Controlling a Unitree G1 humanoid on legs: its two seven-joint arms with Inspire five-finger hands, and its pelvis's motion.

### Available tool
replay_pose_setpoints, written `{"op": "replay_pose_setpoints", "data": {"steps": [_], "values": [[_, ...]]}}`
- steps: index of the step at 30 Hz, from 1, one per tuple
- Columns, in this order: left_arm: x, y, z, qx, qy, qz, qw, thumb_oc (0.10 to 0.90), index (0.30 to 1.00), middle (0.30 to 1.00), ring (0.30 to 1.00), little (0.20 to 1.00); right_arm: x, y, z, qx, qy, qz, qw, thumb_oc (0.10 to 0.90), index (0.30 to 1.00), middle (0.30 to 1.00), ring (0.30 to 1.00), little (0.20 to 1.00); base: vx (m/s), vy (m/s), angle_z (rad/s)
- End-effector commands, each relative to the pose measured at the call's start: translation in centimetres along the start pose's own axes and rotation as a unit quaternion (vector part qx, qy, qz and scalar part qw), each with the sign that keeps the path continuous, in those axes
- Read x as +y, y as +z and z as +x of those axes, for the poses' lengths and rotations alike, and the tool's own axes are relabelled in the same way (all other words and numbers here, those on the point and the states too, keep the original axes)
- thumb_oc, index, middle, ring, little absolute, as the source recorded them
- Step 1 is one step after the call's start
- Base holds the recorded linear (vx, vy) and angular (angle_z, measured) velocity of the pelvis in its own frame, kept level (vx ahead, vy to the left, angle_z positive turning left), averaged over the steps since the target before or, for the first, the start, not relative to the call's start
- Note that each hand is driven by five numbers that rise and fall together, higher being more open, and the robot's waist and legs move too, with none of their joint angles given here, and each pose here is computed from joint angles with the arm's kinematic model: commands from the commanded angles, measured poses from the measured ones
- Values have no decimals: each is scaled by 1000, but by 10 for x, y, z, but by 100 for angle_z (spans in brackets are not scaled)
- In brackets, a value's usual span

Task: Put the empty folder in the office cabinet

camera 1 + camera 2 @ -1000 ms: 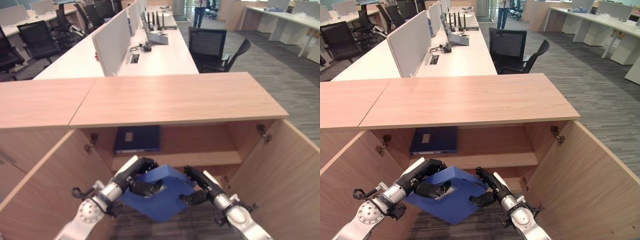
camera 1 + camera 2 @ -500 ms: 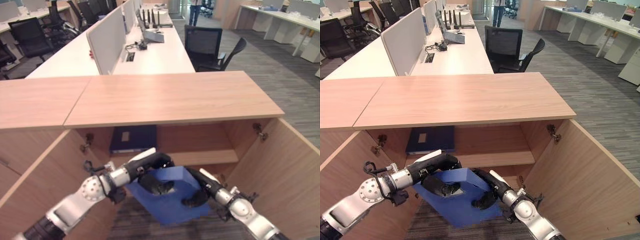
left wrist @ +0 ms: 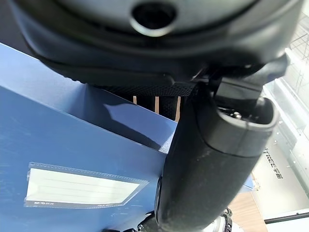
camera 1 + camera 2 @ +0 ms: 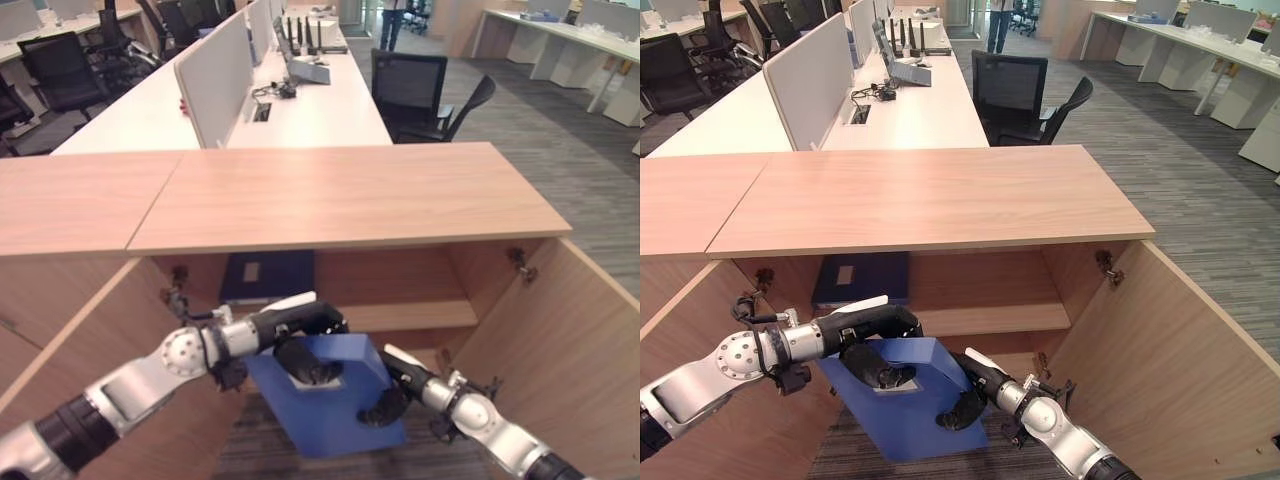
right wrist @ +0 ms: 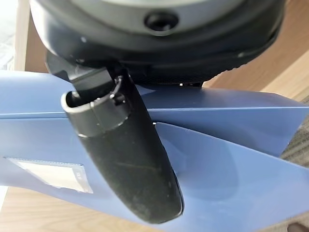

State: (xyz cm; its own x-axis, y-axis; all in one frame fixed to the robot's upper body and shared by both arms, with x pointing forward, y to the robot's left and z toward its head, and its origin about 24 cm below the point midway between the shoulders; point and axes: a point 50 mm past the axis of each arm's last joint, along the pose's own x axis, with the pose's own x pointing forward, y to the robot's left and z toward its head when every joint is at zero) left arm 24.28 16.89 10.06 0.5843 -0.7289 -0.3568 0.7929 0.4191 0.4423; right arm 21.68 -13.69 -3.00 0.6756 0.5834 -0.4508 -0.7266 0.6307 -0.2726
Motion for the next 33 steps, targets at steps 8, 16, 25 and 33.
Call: {"op": "replay_pose_setpoints", "data": {"steps": [8, 16, 25, 33], "values": [[-12, 92, 30, -312, -30, -94, 945, 400, 300, 300, 300, 300, 51, 23, 26, -96, 9, 297, 950, 400, 300, 300, 300, 300, 1, -1, 1], [-28, 46, 36, -255, 42, -227, 939, 800, 900, 900, 900, 900, 63, 9, 28, -65, -36, 419, 905, 400, 300, 300, 300, 300, 3, -7, -3], [-58, -68, -21, -88, 246, -415, 871, 800, 900, 900, 900, 900, 18, -45, -20, -29, -182, 455, 871, 400, 300, 300, 300, 300, 29, -40, 10], [-84, -133, -53, 12, 412, -490, 768, 800, 900, 900, 900, 900, -27, -55, -39, -34, -271, 424, 864, 400, 300, 300, 300, 300, 66, -67, 22]]}}
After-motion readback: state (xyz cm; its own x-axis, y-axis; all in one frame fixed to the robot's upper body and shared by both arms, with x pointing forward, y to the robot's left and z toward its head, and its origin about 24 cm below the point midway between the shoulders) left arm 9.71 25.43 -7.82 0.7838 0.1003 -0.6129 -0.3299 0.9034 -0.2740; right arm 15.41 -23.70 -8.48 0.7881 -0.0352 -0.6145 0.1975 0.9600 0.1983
